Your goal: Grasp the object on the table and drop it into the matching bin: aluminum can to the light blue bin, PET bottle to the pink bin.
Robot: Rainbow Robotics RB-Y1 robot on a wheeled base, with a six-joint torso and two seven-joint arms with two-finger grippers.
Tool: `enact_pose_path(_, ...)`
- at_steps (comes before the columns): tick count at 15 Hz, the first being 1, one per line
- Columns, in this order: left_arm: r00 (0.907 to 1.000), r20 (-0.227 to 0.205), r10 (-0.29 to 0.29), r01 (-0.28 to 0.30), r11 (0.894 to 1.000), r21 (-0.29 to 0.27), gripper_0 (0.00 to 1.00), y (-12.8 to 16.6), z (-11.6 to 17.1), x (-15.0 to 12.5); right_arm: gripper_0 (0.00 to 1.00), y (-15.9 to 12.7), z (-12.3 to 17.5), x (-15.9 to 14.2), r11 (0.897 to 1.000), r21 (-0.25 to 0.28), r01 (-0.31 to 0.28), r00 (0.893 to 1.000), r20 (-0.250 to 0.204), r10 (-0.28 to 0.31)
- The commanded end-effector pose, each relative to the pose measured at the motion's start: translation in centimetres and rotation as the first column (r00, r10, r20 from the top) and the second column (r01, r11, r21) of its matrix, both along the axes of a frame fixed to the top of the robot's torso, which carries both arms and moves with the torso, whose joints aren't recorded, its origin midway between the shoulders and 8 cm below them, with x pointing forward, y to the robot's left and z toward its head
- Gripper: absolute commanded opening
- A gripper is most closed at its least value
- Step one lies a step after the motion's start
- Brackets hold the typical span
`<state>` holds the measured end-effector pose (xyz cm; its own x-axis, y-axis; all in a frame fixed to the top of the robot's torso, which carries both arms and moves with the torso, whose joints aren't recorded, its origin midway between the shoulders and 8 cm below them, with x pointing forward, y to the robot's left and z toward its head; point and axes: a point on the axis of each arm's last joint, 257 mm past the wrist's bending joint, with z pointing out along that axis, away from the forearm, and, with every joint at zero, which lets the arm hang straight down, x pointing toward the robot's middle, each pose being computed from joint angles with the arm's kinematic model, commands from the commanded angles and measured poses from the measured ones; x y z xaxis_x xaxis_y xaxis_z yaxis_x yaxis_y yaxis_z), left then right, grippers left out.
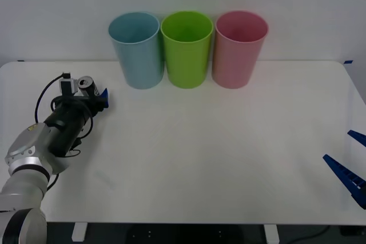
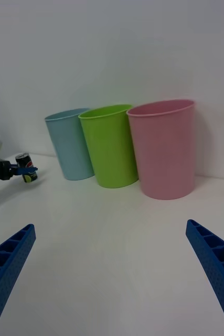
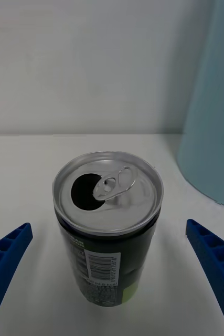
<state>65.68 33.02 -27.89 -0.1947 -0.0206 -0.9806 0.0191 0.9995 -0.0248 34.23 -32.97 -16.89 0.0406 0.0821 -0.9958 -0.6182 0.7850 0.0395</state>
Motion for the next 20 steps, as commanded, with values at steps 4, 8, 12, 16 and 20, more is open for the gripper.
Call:
enact_pose_path(4,1.0,-0.01,0.0,0.0,1.0,0.02,1.0,-0.37,0.26,0.69,1.0,0.0,0.0,0.0,1.0,0.0,0.0,1.0,0.0,0.0)
enact_pose_path(8,0.9999,-0.01,0.001,-0.001,1.0,0.023,1.0,-0.28,0.27,0.69,1.0,0.0,0.0,0.0,1.0,0.0,0.0,1.0,0.0,0.0)
enact_pose_path(12,0.9999,-0.013,0.007,-0.007,1.0,0.023,0.0,-0.25,0.25,0.74,1.0,0.0,0.0,0.0,1.0,0.0,0.0,1.0,0.0,0.0)
enact_pose_path(16,0.9998,-0.016,0.009,-0.008,1.0,0.023,0.0,-0.3,0.16,0.74,1.0,0.0,0.0,0.0,1.0,0.0,0.0,1.0,0.0,0.0)
enact_pose_path(20,0.9999,-0.015,0.003,-0.003,1.0,0.018,0.0,-0.51,0.18,0.75,1.0,0.0,0.0,0.0,1.0,0.0,0.0,1.0,0.0,0.0)
